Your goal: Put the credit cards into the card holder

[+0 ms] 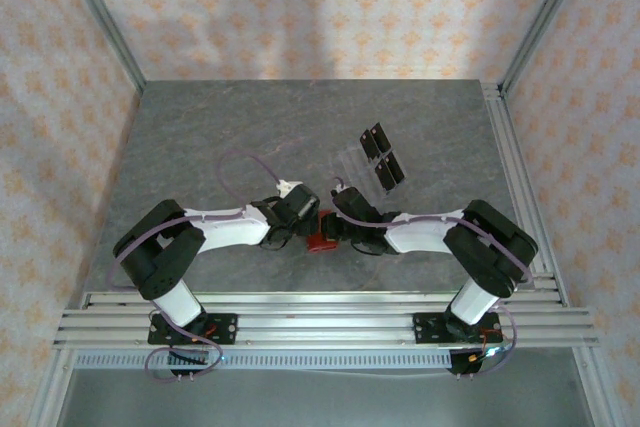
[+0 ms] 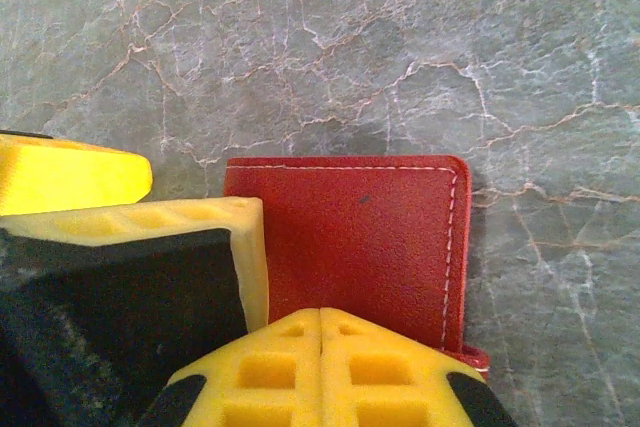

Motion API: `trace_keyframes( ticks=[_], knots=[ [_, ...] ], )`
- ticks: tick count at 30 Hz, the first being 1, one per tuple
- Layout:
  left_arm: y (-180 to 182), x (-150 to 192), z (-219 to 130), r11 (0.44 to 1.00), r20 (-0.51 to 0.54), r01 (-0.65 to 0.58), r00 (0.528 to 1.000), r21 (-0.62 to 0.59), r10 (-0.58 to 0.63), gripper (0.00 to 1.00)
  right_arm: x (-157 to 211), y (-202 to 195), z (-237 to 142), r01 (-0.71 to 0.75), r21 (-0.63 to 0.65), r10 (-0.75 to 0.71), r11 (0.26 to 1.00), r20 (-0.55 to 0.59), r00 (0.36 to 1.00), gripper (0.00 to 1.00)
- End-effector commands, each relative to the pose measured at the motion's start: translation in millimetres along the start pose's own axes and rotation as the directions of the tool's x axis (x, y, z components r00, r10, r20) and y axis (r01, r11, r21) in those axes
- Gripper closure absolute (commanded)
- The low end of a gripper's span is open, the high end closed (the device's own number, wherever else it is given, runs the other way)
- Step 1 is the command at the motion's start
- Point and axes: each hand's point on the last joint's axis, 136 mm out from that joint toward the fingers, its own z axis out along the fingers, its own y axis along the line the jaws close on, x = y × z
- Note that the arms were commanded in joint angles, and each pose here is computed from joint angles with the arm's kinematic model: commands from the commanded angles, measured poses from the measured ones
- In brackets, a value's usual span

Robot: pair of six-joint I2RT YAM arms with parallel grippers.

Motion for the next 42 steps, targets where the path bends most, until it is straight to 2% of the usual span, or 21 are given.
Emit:
trace_keyframes(
  ticks=[1, 2, 6, 12, 14, 17, 19, 26, 29, 32, 35, 38, 40, 42],
  knots=[
    [20, 25, 16, 0.996, -0.079, -0.026, 0.997, -0.082, 0.019, 0.25, 131, -95, -17, 0.048, 0.325, 0.103, 0.945, -0.432, 0.896, 0.83],
    [19, 24, 15, 0.996, -0.076, -0.025, 0.997, -0.081, 0.019, 0.25, 125, -88, -17, 0.037, 0.309, 0.1, 0.95, -0.417, 0.904, 0.73],
    [17, 19, 12, 0.996, -0.067, -0.028, 0.997, -0.081, 0.023, 0.25, 90, -56, -22, 0.033, 0.25, 0.061, 0.968, -0.36, 0.931, 0.53],
    [14, 9, 7, 0.996, -0.049, -0.028, 0.999, -0.085, 0.024, 0.25, 33, -13, -44, 0.054, 0.179, -0.005, 0.982, -0.265, 0.964, 0.34],
    [13, 2, 3, 0.996, -0.033, -0.025, 0.999, -0.088, 0.022, 0.24, 18, -6, -56, 0.056, 0.167, -0.015, 0.984, -0.236, 0.972, 0.32],
    [9, -18, -12, 0.996, 0.017, -0.021, 1.0, -0.083, 0.022, 0.2, -7, -4, -78, 0.052, 0.176, -0.02, 0.983, -0.179, 0.984, 0.19],
    [8, -41, -28, 0.996, 0.063, -0.014, 0.998, -0.086, 0.019, 0.16, -29, -6, -98, 0.04, 0.185, -0.017, 0.982, -0.122, 0.992, 0.0],
    [35, -135, -106, 0.99, 0.25, 0.041, 0.968, -0.133, -0.006, 0.05, -128, -27, -183, -0.056, 0.227, 0.015, 0.972, 0.178, 0.984, 0.01],
    [67, -170, -144, 0.972, 0.341, 0.065, 0.94, -0.224, 0.016, 0.04, -173, -47, -224, -0.107, 0.288, 0.007, 0.952, 0.326, 0.945, 0.01],
    [117, -194, -171, 0.941, 0.429, 0.137, 0.903, -0.308, 0.009, 0.03, -210, -89, -260, -0.21, 0.404, -0.009, 0.89, 0.477, 0.879, 0.01],
    [167, -199, -188, 0.904, 0.514, 0.213, 0.858, -0.37, 0.008, 0.01, -231, -134, -288, -0.318, 0.474, -0.03, 0.821, 0.593, 0.804, 0.01],
    [197, -193, -194, 0.886, 0.61, 0.264, 0.792, -0.382, 0.027, 0.0, -238, -177, -313, -0.43, 0.507, -0.053, 0.747, 0.69, 0.722, 0.01],
    [210, -181, -184, 0.876, 0.627, 0.272, 0.778, -0.398, 0.043, 0.0, -236, -200, -320, -0.477, 0.518, -0.075, 0.71, 0.729, 0.68, 0.01],
    [216, -169, -168, 0.876, 0.609, 0.249, 0.791, -0.412, 0.062, 0.0, -231, -220, -317, -0.474, 0.557, -0.118, 0.681, 0.723, 0.68, 0.01]
  ],
)
